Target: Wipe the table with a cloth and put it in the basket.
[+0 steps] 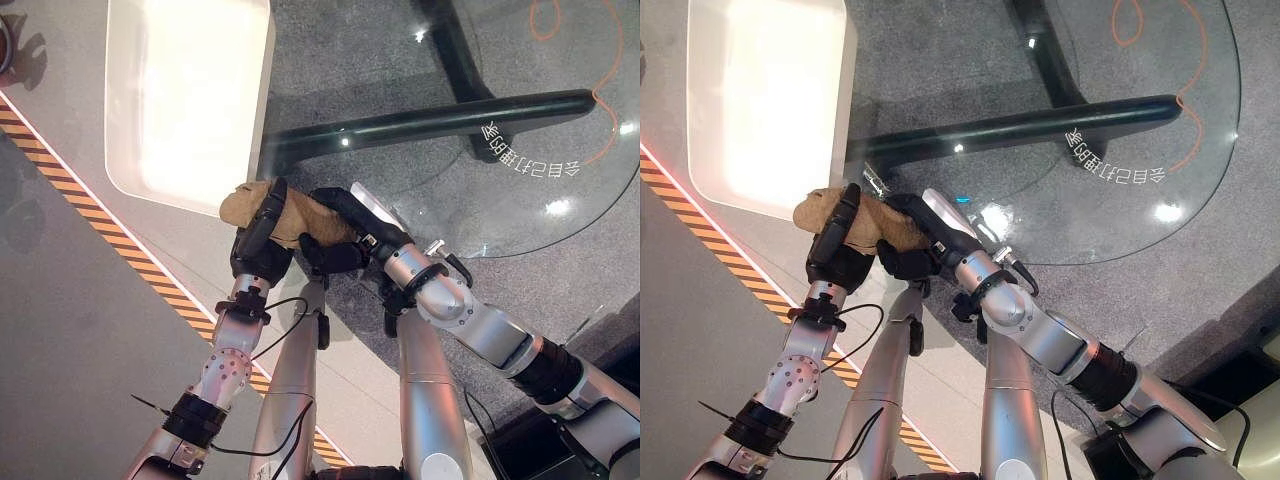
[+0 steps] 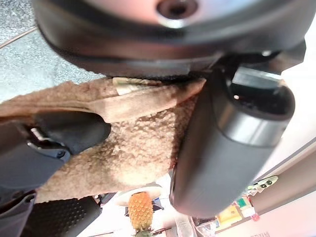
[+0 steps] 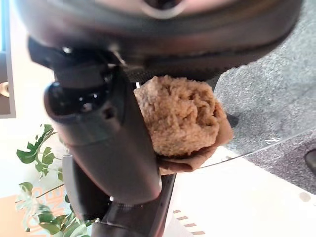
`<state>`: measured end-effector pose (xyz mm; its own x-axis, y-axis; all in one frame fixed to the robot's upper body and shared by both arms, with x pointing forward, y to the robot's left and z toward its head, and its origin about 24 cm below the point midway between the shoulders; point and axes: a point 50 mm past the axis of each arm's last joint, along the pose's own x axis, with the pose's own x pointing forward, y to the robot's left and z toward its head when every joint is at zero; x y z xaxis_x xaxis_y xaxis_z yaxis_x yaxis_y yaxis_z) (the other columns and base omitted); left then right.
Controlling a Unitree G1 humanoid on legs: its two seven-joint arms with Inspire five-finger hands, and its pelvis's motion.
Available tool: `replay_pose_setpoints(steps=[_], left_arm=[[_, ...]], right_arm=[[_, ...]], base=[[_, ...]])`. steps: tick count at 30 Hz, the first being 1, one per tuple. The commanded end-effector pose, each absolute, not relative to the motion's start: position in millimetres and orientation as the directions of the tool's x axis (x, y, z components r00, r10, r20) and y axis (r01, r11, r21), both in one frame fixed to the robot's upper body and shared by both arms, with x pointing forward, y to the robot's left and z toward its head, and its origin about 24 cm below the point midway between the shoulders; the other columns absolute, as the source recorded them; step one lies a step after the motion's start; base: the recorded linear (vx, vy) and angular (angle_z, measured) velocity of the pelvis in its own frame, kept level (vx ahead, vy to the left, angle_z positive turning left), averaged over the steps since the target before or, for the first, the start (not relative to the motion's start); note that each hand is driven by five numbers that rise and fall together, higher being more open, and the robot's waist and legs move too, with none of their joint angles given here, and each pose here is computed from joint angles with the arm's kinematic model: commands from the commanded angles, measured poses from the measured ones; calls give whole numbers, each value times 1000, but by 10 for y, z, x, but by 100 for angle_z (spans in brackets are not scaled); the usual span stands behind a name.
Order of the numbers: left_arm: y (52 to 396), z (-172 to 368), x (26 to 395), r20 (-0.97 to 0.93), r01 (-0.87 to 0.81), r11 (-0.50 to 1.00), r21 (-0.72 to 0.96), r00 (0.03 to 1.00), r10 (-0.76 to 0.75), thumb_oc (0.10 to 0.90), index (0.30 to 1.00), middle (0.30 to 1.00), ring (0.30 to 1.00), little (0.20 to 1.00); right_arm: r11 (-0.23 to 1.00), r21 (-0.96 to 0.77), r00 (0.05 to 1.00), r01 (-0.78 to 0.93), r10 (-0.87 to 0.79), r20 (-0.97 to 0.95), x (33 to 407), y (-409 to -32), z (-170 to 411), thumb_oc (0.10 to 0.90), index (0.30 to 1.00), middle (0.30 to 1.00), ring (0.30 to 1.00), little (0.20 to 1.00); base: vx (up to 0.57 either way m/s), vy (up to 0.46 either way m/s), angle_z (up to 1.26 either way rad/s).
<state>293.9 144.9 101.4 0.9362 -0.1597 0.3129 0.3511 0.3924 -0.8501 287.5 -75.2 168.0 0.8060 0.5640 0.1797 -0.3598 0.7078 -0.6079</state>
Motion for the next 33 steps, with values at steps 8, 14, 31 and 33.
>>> replay_pose_setpoints(steps=[8,14,31,33], left_arm=[[1290,1436,2674,610,638,238,-732,770,-188,100,300,300,300,200],[1326,1416,2658,612,635,240,-734,772,-172,100,300,300,300,200],[1360,1396,2613,622,634,231,-738,772,-131,100,300,300,300,200],[1361,1398,2611,622,633,229,-740,773,-127,100,300,300,300,200]], right_arm=[[879,-453,779,-146,385,496,2827,-957,2193,800,900,900,900,900],[907,-402,777,-126,342,528,2803,-1053,2213,800,900,900,900,900],[947,-216,727,-237,321,607,2648,-1096,2203,800,900,900,900,900],[950,-214,729,-229,313,608,2646,-1104,2194,800,900,900,900,900]], base=[[0,0,0],[5,16,-4],[1,2,0],[0,0,0]])
